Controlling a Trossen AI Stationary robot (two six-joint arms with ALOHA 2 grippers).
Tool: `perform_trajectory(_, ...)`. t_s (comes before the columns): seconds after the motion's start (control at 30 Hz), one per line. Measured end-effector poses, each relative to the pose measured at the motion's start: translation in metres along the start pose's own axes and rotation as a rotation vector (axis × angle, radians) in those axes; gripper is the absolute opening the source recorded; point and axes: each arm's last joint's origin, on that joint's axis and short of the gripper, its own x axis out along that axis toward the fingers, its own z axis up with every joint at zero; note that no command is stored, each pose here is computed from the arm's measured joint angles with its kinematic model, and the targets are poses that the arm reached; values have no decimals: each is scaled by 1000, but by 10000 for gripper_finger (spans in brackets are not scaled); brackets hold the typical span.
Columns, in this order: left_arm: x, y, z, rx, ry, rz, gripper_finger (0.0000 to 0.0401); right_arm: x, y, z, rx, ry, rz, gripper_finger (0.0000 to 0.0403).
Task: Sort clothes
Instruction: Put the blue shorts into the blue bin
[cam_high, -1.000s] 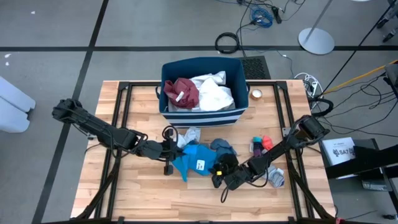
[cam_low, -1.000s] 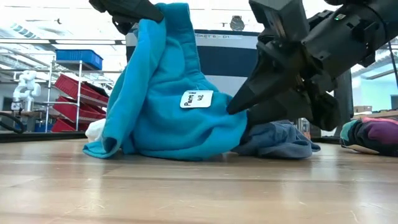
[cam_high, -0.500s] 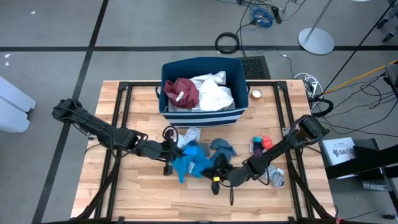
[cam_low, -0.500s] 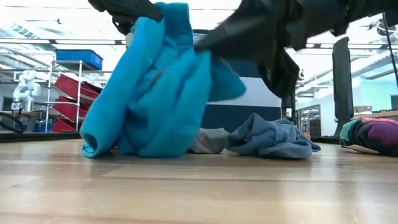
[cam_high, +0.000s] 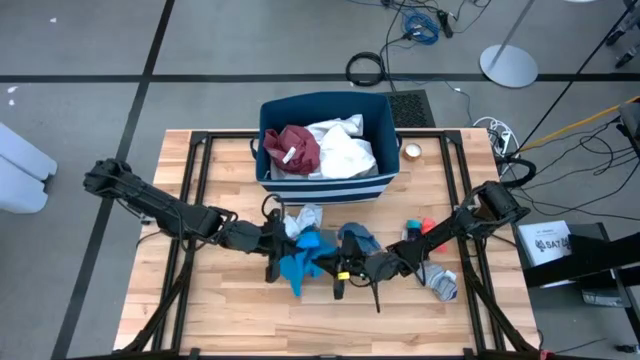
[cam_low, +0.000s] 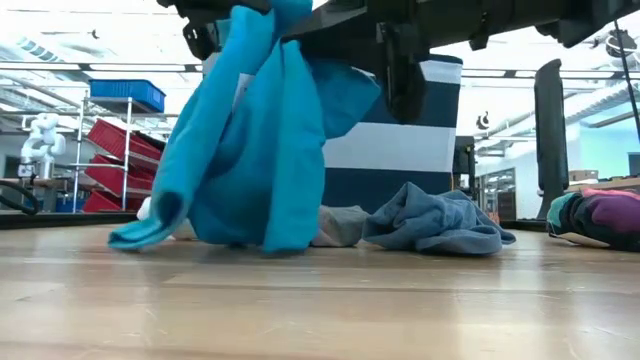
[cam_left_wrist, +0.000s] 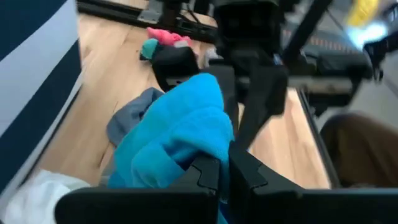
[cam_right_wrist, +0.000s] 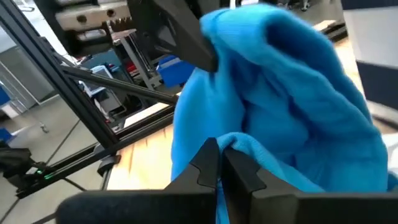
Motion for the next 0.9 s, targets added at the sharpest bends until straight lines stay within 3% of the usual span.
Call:
perform_trajectory(0.2,3,7,3,-132,-18,32,15,3,-1,8,-110,-62,16,0)
perform_trajectory(0.9,16,13,-1,-137,-10,60,15,10,-13,16,-111,-81,-20,11)
